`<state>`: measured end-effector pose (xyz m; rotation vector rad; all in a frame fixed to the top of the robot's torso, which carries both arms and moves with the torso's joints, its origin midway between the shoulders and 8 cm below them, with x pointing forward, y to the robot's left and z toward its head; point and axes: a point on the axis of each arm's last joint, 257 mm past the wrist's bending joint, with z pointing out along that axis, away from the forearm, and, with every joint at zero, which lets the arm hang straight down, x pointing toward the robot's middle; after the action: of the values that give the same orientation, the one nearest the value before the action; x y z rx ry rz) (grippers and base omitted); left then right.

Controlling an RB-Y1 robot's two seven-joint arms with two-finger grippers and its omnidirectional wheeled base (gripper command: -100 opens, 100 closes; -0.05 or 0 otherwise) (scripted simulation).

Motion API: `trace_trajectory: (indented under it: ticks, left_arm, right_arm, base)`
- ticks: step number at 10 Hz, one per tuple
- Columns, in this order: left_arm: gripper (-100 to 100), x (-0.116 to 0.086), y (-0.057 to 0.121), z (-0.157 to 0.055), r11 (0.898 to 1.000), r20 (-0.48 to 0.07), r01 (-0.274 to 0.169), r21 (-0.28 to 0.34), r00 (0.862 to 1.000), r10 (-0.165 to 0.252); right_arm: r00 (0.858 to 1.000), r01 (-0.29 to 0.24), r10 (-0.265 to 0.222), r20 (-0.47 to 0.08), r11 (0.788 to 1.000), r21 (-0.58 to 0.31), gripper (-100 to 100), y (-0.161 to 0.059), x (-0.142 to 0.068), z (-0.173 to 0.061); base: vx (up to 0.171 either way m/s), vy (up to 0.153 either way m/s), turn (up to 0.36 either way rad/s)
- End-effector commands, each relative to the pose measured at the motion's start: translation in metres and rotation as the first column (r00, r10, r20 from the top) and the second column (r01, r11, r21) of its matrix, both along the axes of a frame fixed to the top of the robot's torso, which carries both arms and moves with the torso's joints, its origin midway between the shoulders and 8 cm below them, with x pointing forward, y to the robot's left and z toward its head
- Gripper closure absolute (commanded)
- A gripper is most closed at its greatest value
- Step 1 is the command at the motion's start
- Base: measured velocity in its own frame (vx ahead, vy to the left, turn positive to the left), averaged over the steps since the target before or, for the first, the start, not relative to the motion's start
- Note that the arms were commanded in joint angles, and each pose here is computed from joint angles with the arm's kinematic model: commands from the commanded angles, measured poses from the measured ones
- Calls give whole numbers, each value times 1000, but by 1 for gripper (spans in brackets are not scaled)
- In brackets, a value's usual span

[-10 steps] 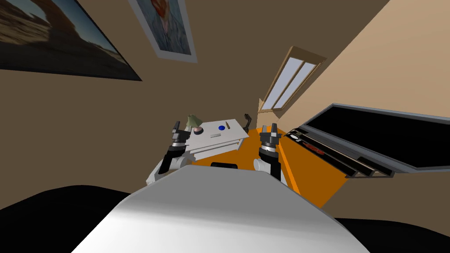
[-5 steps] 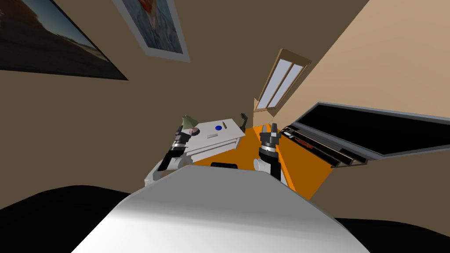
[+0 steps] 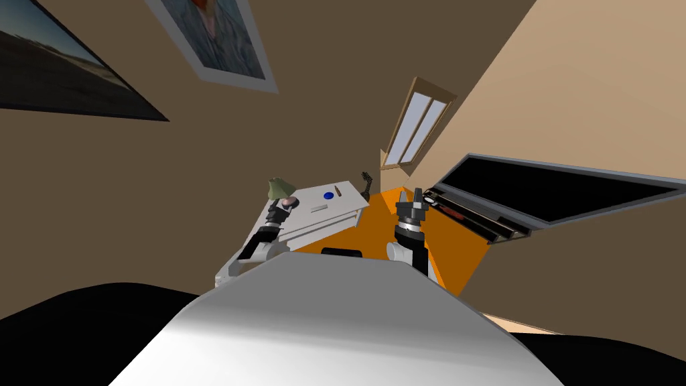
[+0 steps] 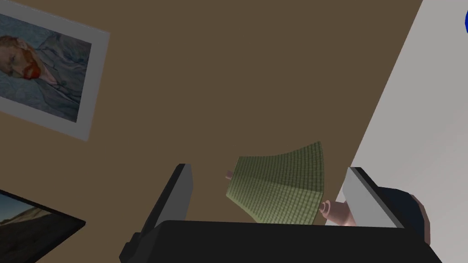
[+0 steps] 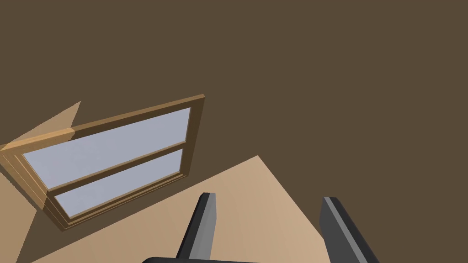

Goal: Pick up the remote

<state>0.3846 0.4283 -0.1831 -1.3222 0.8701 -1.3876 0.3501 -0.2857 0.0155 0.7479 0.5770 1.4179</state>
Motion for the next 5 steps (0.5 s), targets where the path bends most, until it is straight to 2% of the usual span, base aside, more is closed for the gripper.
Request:
trace_trajectory:
  ticks: [1,2,3,4,5]
  left_arm:
    - [-100,-2,10,-17,1000,-49,-16,-26,999,15]
    - [-100,-5,26,-42,997,-118,-41,-67,992,33]
    - [-100,-6,28,-46,997,-128,-45,-68,991,37]
    - [-100,-11,45,-68,992,-189,-75,-106,980,54]
    - [-100,-12,46,-75,991,-209,-82,-107,976,58]
  right_arm:
    - [1000,0,0,0,1000,0,0,0,0,0]
    - [1000,0,0,0,1000,0,0,0,0,0]
    - [1000,0,0,0,1000,0,0,0,0,0]
    - [1000,0,0,0,1000,0,0,0,0,0]
    - [1000,0,0,0,1000,0,0,0,0,0]
  base:
    - [20,-28,-101]
    - [31,-36,-163]
    - [25,-28,-115]
    - [29,-37,-209]
    - [25,-21,-98]
